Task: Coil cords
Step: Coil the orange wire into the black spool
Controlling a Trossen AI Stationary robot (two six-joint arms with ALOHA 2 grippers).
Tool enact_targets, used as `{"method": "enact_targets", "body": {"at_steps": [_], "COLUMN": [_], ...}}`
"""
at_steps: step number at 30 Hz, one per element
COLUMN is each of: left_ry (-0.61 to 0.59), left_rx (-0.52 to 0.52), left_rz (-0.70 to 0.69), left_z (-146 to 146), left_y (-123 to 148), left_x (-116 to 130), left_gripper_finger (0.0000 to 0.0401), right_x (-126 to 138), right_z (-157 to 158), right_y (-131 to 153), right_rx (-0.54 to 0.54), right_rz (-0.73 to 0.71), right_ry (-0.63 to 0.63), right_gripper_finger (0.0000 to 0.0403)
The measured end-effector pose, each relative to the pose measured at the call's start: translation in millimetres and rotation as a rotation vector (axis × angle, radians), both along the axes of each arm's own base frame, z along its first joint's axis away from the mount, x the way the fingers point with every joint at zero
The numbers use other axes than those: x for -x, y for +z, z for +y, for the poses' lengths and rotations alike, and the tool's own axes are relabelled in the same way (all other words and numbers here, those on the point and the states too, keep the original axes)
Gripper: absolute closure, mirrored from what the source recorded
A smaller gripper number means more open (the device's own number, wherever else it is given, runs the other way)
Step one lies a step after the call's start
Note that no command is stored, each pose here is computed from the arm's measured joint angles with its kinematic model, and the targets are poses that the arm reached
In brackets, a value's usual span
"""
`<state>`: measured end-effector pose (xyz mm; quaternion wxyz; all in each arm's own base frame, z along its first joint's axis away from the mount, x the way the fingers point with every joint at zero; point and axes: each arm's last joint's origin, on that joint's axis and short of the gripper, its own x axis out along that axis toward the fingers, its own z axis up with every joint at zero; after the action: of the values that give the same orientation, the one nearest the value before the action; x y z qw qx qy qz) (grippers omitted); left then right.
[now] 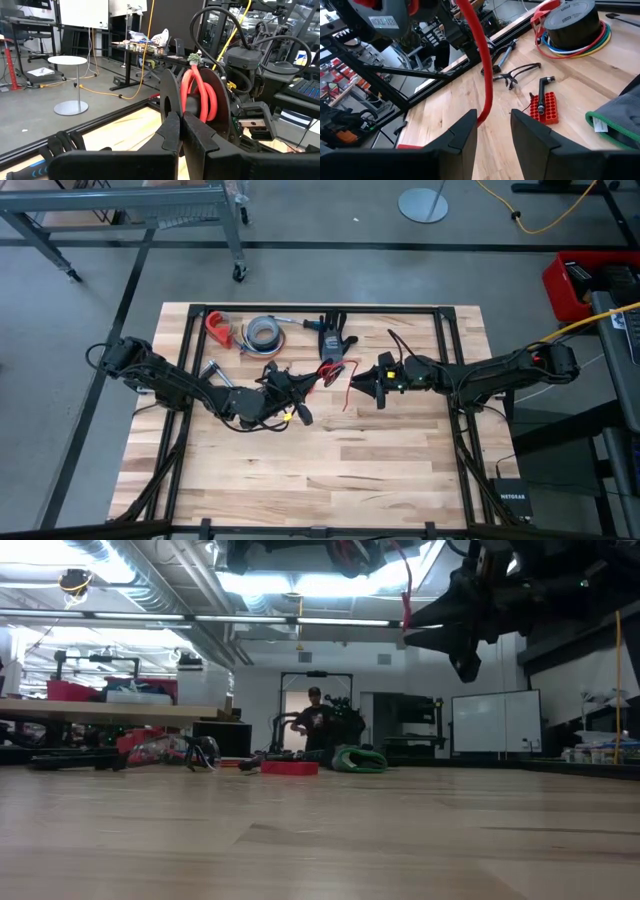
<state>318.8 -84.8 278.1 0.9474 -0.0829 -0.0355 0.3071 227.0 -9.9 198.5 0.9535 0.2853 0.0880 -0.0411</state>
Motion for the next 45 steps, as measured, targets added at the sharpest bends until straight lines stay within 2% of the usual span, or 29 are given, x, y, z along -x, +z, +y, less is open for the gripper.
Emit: {"method": "enact_targets", "body": {"at_steps": [13,20,24,31,36,45], "left_ry": [0.0,0.0,0.0,0.0,0.0,0.019], "left_rx": [0.0,0.0,0.0,-0.002,-0.006,-0.024], "left_rz": [0.0,0.001,0.001,0.001,0.005,0.019], "left_z": [0.0,0.1,0.1,0.0,0.0,5.7], "left_y": [0.0,-0.1,-0.1,0.0,-0.1,-0.1], "left_x": [0.0,0.0,0.0,0.0,0.0,-1.5], "left_gripper_finger": [0.0401,0.0401,0.0401,0.0401,0.0401,0.0401], "right_x": [-0.7,-9.0,-16.3,-19.9,-19.9,-23.0], "right_z": [1.1,1.1,1.8,2.3,2.5,3.3], "right_y": [3.7,-9.4,-16.9,-18.7,-18.7,-13.5], "right_rx": [0.077,0.072,0.066,0.066,0.064,0.038], "right_rz": [-0.039,-0.002,-0.019,-0.048,-0.049,-0.067], "right_ry": [0.052,0.065,0.1,0.121,0.128,0.156], "right_gripper_finger": [0.0281,0.0284,0.0312,0.0392,0.0383,0.0396]}}
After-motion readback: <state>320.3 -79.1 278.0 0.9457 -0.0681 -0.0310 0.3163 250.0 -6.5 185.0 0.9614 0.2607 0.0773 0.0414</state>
